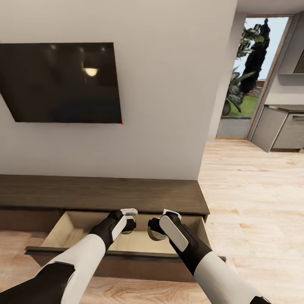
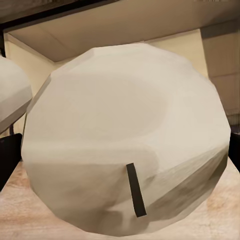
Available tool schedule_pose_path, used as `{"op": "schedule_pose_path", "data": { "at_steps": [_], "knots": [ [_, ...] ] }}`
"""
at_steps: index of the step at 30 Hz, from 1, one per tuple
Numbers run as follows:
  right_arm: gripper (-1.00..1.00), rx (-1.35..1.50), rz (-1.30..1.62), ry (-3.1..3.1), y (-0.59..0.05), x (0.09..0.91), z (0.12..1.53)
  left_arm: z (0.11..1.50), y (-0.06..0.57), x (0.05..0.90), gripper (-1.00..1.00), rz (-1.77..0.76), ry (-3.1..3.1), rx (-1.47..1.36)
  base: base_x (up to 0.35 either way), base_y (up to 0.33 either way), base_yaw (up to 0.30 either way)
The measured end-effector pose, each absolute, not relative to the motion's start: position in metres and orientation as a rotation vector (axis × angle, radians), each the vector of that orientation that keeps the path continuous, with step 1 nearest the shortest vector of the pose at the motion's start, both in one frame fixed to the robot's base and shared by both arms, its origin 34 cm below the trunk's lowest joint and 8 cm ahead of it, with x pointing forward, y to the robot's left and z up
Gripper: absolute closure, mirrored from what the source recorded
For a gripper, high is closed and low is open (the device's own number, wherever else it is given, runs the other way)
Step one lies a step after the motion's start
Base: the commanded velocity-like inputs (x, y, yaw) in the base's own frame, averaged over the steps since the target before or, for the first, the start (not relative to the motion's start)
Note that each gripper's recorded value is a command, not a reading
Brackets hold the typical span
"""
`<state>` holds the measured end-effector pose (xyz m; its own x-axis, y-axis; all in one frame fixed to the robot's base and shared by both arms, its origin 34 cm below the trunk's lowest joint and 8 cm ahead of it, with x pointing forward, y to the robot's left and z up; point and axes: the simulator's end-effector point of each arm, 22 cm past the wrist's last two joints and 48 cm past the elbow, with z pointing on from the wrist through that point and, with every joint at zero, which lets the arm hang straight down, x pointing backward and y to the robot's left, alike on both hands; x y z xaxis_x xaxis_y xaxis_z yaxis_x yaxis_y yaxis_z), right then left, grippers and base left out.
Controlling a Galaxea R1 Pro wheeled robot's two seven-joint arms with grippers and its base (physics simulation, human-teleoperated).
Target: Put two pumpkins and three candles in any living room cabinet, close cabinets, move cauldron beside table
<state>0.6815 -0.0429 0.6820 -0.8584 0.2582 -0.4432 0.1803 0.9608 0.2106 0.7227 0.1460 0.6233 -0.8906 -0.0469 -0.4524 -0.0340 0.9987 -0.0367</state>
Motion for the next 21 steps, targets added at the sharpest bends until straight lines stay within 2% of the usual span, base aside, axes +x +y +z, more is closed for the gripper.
{"op": "schedule_pose_path", "data": {
  "at_steps": [21],
  "knots": [
    [1.0, 0.311, 0.22, 2.628, -0.0432, 0.6806, 0.6726, 0.6144, 0.1442, 0.7224, 1.0, -0.051, 2.667, -0.059, 0.013, -0.019, 0.0]
  ]
}}
